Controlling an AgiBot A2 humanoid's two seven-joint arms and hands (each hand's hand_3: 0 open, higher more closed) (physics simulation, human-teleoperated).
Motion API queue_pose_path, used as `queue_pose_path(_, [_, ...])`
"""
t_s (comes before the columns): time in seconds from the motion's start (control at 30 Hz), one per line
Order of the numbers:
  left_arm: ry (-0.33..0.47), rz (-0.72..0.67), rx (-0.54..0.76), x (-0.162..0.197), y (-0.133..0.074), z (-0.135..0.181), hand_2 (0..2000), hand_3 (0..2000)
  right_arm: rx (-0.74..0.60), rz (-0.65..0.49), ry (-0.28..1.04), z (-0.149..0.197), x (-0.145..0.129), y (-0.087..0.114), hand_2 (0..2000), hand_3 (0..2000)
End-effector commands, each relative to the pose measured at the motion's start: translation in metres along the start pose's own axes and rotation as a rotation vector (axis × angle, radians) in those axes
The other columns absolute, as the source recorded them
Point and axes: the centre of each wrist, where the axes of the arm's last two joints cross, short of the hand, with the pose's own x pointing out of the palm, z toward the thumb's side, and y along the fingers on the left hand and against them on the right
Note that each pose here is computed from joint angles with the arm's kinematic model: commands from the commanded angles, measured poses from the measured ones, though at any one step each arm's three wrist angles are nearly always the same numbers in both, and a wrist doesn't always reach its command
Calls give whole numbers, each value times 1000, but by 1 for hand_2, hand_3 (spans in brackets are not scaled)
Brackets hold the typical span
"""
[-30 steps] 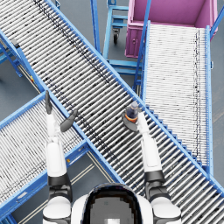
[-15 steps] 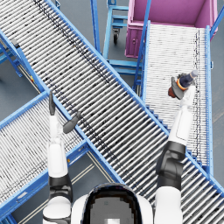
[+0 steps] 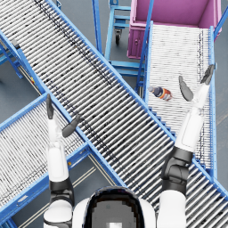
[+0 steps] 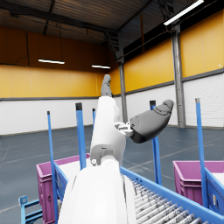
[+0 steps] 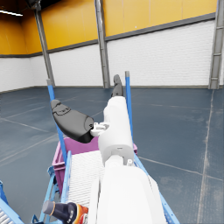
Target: Pick up the oil and place it on the left assembly line, put the cola on the right, and keep Sprite still
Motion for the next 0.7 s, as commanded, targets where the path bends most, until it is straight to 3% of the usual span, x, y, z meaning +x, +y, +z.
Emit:
queue_pose_path(0.03, [8,33,28,-9,11,6,0,0,-236,131,86,37,28,43,0,0])
queue_pose_path(0.27, [1,8,77,-2,37,16,0,0,-275,192,108,34,39,70,0,0])
queue_pose_path(0.33, [1,9,49,-2,28,9,0,0,-266,204,113,29,41,76,0,0])
queue_pose_path(0.37, [0,13,81,-3,39,17,0,0,-272,210,114,29,42,80,0,0])
queue_pose_path(0.5, [-2,13,84,-3,46,18,0,0,-273,223,115,26,43,88,0,0])
queue_pose_path(0.7, [-8,2,54,0,41,11,0,0,-242,230,111,17,44,93,0,0])
